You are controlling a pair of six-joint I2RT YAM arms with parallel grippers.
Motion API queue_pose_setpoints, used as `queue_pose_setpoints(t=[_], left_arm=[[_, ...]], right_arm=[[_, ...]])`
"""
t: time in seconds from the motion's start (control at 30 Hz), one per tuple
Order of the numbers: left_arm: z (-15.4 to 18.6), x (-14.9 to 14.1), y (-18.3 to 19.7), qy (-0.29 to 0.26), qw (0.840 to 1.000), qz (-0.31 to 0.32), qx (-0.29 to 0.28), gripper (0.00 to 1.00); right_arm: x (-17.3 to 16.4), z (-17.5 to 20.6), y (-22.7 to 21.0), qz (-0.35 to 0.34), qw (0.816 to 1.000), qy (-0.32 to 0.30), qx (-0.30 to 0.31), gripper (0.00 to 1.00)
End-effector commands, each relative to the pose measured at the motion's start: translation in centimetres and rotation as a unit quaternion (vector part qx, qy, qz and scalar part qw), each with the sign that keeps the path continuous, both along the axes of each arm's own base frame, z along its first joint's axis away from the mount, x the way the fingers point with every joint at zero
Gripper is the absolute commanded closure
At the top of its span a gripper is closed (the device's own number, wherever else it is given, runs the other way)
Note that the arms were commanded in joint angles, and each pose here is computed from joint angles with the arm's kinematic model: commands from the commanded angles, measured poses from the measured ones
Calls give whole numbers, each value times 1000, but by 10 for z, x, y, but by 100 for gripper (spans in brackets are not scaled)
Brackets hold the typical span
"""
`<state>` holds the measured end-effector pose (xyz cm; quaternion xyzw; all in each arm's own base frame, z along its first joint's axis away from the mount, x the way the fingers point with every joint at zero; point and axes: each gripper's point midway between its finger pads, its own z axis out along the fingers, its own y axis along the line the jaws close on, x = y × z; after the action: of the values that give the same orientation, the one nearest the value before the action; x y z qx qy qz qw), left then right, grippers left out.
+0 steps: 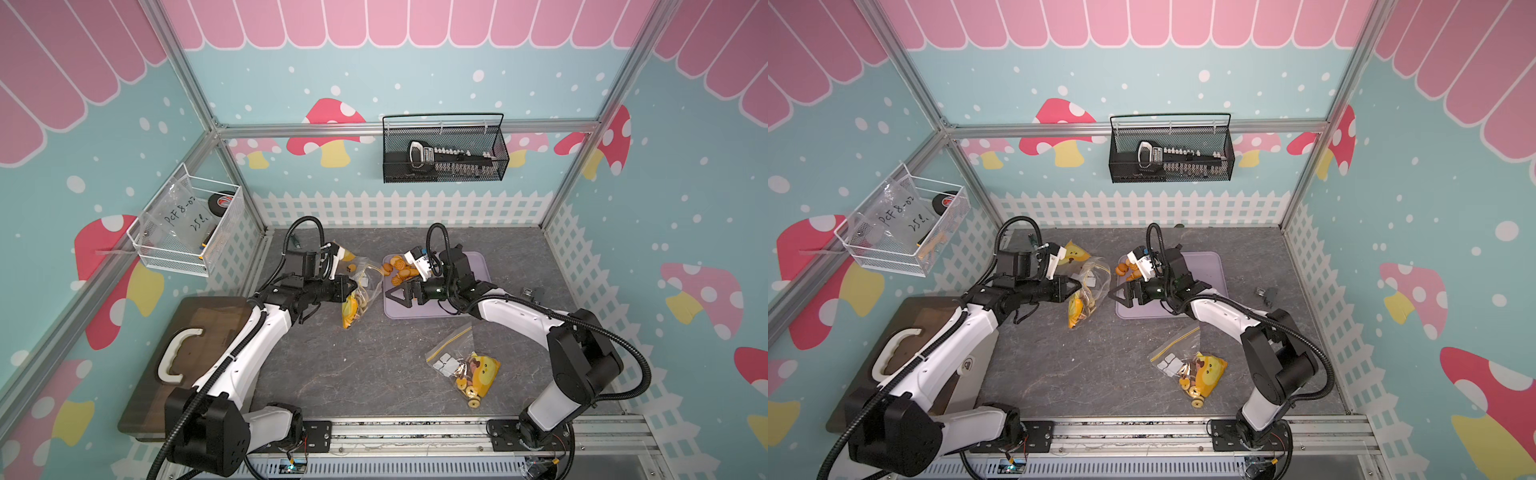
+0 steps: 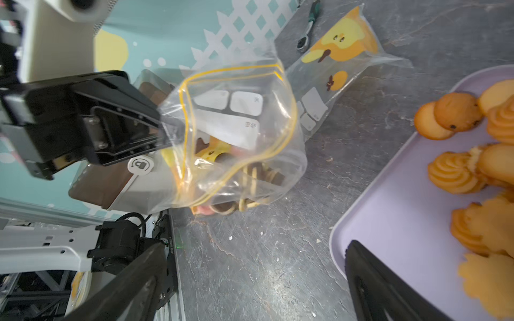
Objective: Pour cookies out of the ziploc bag
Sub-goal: Open the ziploc bag at the center of the board, then adjust the ziploc bag at the center of the board.
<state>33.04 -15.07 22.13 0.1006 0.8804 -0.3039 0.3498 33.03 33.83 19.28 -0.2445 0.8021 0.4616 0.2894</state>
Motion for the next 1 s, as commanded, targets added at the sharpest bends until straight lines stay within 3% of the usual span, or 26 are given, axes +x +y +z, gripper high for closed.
queue_pose_setpoints(t=[0.0,0.2,0.3,0.4,0.6,0.97], left_arm=[[-7,4,-2,-14,1000,-5,20,100],[-27,16,-7,17,998,3,66,100],[-44,24,7,45,991,50,115,100],[-42,27,16,38,985,80,147,100],[-31,20,-27,-6,984,51,170,100],[-76,41,-92,-3,977,66,203,100]], right_arm=[[2,-3,-8,-17,999,15,-36,1],[13,8,-15,-47,997,19,-55,1],[11,0,-28,-57,996,28,-66,2],[5,-10,-41,-62,995,36,-74,1],[-6,-16,-69,-79,992,37,-89,1],[-31,-20,-127,-119,981,27,-149,1]])
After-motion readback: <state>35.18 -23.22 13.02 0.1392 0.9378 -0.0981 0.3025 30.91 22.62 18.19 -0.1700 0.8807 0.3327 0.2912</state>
